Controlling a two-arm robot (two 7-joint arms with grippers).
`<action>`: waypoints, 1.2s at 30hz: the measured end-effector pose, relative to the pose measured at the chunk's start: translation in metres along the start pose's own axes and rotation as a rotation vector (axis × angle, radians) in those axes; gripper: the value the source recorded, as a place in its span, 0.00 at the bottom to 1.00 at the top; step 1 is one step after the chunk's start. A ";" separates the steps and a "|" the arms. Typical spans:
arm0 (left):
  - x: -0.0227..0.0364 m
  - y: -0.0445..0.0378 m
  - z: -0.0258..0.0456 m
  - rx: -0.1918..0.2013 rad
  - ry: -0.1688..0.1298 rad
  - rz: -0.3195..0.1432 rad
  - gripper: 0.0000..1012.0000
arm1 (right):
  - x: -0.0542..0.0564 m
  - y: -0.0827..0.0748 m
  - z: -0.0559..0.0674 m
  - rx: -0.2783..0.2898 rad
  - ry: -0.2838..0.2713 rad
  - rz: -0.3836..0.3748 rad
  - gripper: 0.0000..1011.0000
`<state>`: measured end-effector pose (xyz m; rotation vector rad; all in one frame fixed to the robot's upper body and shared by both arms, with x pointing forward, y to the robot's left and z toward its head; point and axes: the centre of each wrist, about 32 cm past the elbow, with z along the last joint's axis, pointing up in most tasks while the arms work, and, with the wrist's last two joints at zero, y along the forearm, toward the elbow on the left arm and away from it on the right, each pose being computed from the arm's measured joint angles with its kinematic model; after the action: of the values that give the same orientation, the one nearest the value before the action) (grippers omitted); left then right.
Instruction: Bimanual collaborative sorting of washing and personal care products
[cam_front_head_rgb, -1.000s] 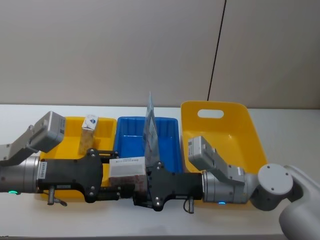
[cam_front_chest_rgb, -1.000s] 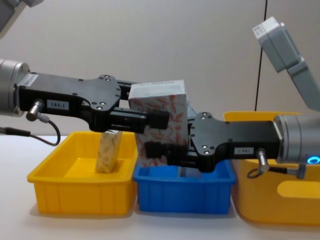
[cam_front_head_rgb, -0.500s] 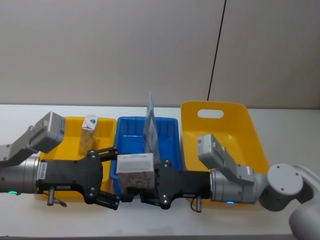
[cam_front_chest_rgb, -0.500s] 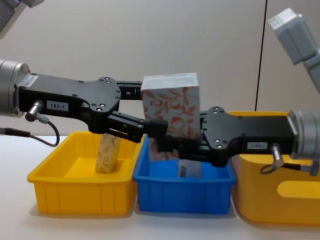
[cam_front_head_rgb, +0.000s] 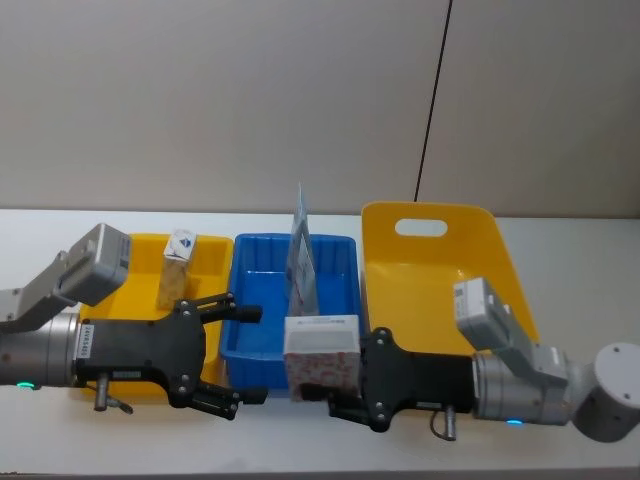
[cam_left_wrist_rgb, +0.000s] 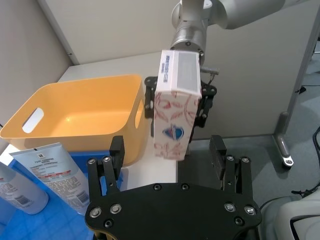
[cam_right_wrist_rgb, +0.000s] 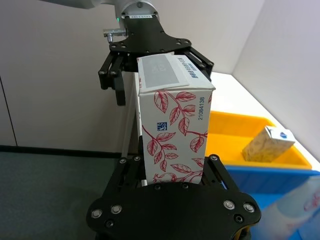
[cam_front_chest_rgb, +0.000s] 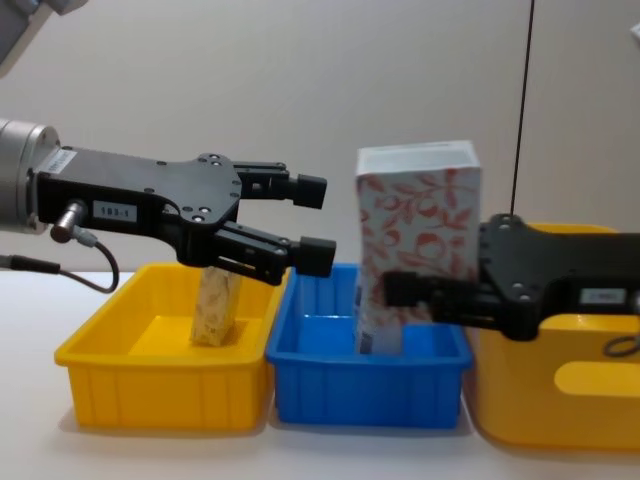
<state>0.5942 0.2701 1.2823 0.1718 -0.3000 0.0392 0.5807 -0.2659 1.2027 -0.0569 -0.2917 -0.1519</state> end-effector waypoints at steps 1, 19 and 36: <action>0.0000 0.0000 0.0000 0.000 0.000 0.000 0.99 | -0.001 -0.002 0.000 -0.001 0.001 -0.003 0.37; 0.0000 0.0000 0.0000 0.000 0.000 0.000 0.99 | -0.010 -0.044 0.009 -0.030 0.010 -0.170 0.37; 0.0000 -0.0001 0.0000 0.000 0.000 0.000 0.99 | -0.004 -0.063 0.008 -0.068 0.003 -0.419 0.37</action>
<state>0.5942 0.2700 1.2823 0.1717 -0.2998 0.0390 0.5643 -0.3267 1.2114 -0.0624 -0.2923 -0.5782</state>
